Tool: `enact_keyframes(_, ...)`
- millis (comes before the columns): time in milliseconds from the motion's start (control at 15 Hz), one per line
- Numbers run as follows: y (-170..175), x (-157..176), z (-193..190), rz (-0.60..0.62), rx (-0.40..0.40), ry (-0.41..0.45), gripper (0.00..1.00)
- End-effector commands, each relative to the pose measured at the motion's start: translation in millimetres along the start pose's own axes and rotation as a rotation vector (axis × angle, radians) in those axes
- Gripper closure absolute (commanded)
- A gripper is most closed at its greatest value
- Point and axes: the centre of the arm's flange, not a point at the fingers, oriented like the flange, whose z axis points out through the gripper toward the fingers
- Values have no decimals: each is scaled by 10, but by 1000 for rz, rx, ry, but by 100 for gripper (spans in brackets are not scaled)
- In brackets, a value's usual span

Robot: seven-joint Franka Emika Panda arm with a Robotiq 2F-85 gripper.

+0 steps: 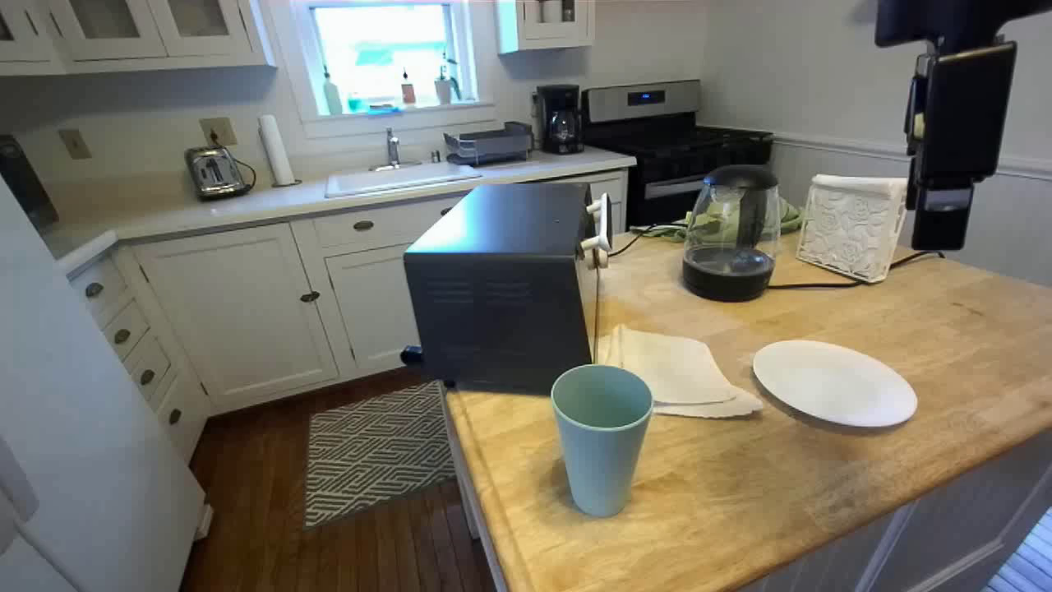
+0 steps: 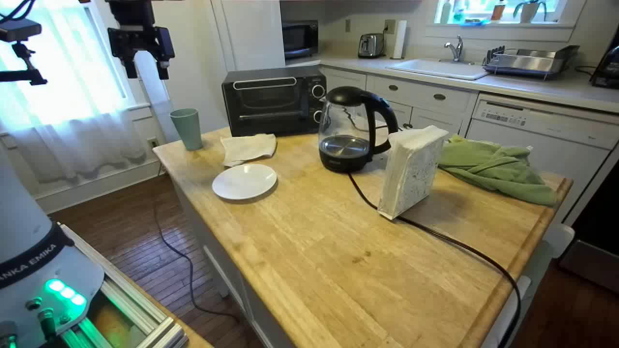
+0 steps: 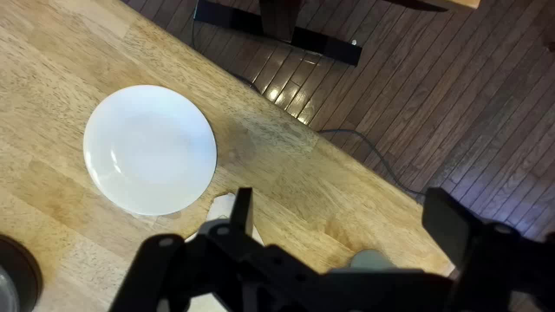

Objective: Rotate the electric kettle clockwise while slightly pushing it forward

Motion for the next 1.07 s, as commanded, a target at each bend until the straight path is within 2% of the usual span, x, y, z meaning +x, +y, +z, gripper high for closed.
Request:
enact_keyframes(0, 0, 0, 0, 0, 0, 0, 0)
enact_keyframes(400, 0, 0, 0, 0, 0, 0, 0)
enact_keyframes(467, 14, 100, 12, 25, 7, 7, 0)
enact_keyframes(600, 117, 337, -35, 154, 30, 55, 0)
enact_keyframes(733, 362, 599, -130, 256, 29, 91, 0)
enact_keyframes(1000, 1053, 1124, -238, 468, 33, 160, 0)
